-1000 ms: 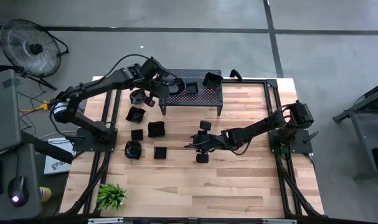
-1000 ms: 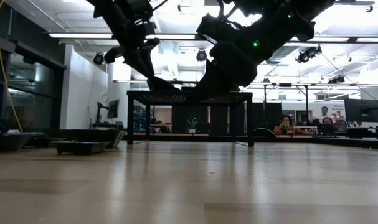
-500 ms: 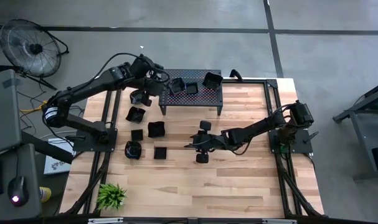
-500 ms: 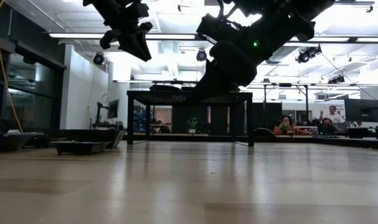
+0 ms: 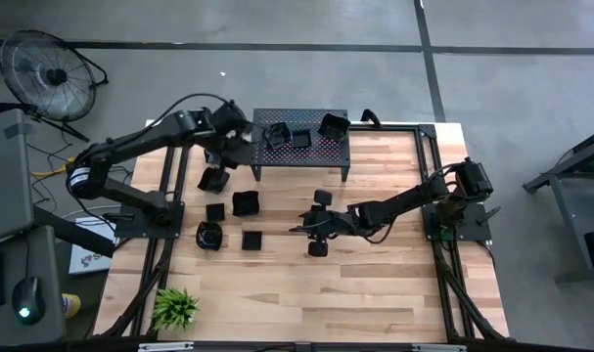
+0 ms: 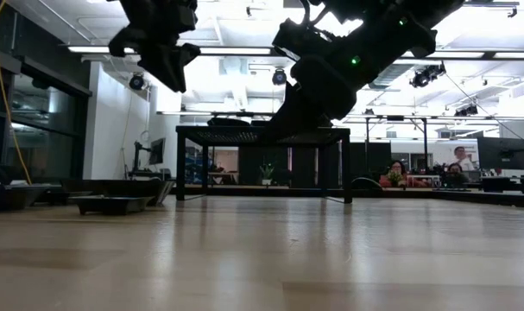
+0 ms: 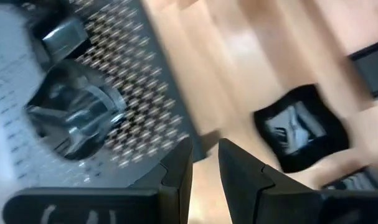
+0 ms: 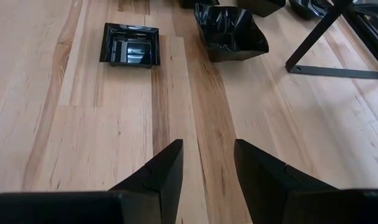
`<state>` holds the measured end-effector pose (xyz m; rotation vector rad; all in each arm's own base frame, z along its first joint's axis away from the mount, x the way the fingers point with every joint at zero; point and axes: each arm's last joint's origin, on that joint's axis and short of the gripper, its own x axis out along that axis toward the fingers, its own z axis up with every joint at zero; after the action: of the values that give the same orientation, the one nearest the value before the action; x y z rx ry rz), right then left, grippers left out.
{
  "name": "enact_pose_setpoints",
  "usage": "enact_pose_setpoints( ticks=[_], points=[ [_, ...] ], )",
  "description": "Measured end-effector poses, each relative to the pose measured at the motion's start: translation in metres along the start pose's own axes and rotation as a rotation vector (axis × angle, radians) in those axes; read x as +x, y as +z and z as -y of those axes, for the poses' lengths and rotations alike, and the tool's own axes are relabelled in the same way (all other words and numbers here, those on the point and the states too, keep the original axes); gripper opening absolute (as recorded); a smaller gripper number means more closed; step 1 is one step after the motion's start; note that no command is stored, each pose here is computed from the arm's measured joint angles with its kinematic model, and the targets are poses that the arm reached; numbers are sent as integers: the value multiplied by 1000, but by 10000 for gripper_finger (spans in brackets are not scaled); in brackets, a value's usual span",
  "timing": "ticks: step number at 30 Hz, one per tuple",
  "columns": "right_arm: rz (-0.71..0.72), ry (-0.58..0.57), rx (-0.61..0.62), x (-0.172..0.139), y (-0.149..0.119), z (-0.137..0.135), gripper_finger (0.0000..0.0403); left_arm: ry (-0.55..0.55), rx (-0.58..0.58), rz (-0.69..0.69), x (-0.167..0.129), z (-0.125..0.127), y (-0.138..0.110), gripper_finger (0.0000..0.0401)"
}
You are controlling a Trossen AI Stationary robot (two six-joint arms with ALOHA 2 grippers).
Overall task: Pick & Place Mini shaped plates
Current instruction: Stack the black distorted square plate on top of the black distorted square plate on the shelf
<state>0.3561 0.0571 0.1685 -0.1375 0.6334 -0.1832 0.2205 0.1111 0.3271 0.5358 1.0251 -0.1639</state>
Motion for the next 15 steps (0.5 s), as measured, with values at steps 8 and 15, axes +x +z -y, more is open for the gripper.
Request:
enact_pose_setpoints(
  ticks=[8,15],
  points=[
    [-15,1,1,0,-2,-1,138,-56,60,-36,4,32,29,74],
    [-82,23,10,-1,-8,-1,138,-77,102,-100,16,63,41,74]
  ],
)
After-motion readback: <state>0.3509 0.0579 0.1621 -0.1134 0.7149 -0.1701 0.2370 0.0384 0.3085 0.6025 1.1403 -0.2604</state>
